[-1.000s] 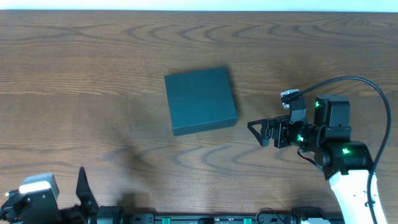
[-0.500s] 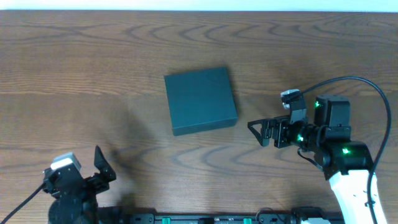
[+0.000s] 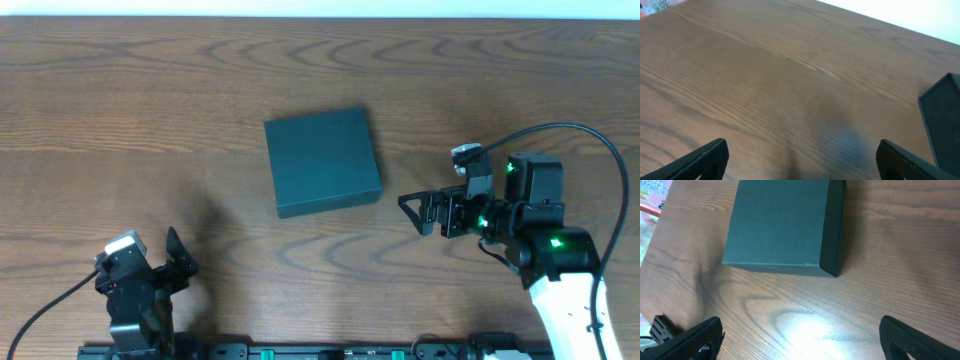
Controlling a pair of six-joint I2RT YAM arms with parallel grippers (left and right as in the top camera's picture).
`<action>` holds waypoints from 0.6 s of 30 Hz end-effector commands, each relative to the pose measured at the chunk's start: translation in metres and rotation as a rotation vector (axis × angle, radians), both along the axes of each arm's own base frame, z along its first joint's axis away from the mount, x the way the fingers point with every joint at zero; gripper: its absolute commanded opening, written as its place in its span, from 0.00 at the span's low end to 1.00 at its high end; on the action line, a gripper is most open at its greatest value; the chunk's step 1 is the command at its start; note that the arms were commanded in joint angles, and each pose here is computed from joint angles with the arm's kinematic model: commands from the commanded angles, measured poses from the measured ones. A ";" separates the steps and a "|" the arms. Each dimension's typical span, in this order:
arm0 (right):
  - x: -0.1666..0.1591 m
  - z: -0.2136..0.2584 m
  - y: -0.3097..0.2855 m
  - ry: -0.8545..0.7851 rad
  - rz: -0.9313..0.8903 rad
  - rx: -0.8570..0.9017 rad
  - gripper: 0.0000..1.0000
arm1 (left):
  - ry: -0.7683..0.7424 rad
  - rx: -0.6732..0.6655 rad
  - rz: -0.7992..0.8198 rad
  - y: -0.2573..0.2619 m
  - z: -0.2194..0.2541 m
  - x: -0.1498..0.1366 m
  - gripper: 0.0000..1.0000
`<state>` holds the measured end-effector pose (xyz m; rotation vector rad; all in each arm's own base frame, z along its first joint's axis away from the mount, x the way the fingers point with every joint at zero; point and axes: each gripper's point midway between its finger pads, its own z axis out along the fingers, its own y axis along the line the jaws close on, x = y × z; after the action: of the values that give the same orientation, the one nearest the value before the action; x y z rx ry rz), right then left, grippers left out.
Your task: Pack container
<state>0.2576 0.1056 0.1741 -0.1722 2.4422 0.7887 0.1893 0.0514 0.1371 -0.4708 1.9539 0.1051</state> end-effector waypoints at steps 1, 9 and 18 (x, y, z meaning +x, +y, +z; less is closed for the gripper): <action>0.003 0.007 -0.001 -0.018 -0.007 0.007 0.99 | -0.008 -0.011 0.027 0.004 -0.005 0.001 0.95; 0.003 0.007 -0.001 -0.019 -0.007 0.007 0.99 | -0.007 -0.012 0.026 0.004 -0.028 0.012 0.95; 0.003 0.007 -0.001 -0.019 -0.007 0.007 0.99 | -0.035 -0.035 0.032 0.004 -0.031 0.018 0.95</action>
<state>0.2576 0.1056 0.1742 -0.1723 2.4419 0.7886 0.2078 0.0527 0.1130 -0.5053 1.9109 0.0740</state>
